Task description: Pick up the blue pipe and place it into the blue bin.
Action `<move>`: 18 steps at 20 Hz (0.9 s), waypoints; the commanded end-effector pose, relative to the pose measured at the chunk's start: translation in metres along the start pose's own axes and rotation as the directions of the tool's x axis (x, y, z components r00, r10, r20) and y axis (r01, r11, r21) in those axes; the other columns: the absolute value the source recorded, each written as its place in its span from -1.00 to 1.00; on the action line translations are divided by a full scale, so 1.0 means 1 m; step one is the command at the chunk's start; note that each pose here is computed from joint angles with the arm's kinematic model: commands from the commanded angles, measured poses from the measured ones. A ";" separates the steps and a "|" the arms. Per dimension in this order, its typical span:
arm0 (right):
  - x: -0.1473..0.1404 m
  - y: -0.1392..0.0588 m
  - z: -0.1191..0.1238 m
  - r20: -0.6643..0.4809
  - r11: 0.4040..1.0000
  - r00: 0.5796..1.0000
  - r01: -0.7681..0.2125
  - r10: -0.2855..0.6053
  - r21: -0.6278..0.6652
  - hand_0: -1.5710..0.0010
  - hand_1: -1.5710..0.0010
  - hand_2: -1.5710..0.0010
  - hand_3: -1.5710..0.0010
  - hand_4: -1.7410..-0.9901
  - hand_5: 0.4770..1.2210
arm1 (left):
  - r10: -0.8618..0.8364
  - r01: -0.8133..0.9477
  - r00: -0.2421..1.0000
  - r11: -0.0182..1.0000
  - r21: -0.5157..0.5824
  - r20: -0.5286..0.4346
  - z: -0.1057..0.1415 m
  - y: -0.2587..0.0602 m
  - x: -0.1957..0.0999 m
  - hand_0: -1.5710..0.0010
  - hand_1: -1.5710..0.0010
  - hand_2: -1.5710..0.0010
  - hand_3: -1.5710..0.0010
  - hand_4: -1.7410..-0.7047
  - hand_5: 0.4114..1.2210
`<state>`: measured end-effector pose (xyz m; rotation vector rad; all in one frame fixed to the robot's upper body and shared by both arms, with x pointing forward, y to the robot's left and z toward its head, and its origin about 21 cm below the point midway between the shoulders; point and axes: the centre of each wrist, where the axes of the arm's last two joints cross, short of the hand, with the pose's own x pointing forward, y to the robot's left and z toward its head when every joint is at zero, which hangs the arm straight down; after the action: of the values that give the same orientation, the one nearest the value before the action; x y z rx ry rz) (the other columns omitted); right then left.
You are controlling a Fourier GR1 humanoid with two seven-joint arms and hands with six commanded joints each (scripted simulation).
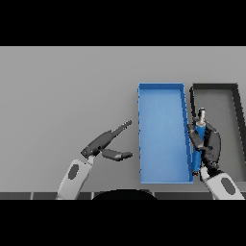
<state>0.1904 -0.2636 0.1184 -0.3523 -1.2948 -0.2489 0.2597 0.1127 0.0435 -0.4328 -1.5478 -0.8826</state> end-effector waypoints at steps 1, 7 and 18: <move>-0.005 0.001 0.002 -0.001 1.000 1.000 -0.008 0.008 -0.014 -1.00 -1.00 -1.00 -0.16 -1.00 1.00 | -0.001 0.001 1.000 1.000 -0.004 0.000 0.001 -0.001 0.001 1.00 1.00 1.00 1.00 0.66 -0.98; -0.026 0.002 -0.001 -0.236 0.995 0.966 -0.103 0.103 0.015 0.24 0.30 0.30 0.59 0.08 1.00 | -0.008 0.009 1.000 1.000 0.008 -0.006 0.001 0.000 0.003 1.00 1.00 1.00 1.00 0.67 -0.96; -0.025 0.010 -0.005 -0.402 0.913 0.821 -0.334 0.404 0.234 0.93 0.94 0.94 0.96 0.84 -0.17 | -0.004 0.004 1.000 1.000 0.003 0.003 0.002 -0.001 0.004 1.00 1.00 1.00 1.00 0.65 -0.96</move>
<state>0.1919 -0.2566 0.0921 -0.3836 -0.7639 0.1029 0.2566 0.1130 0.0471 -0.4299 -1.5550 -0.8815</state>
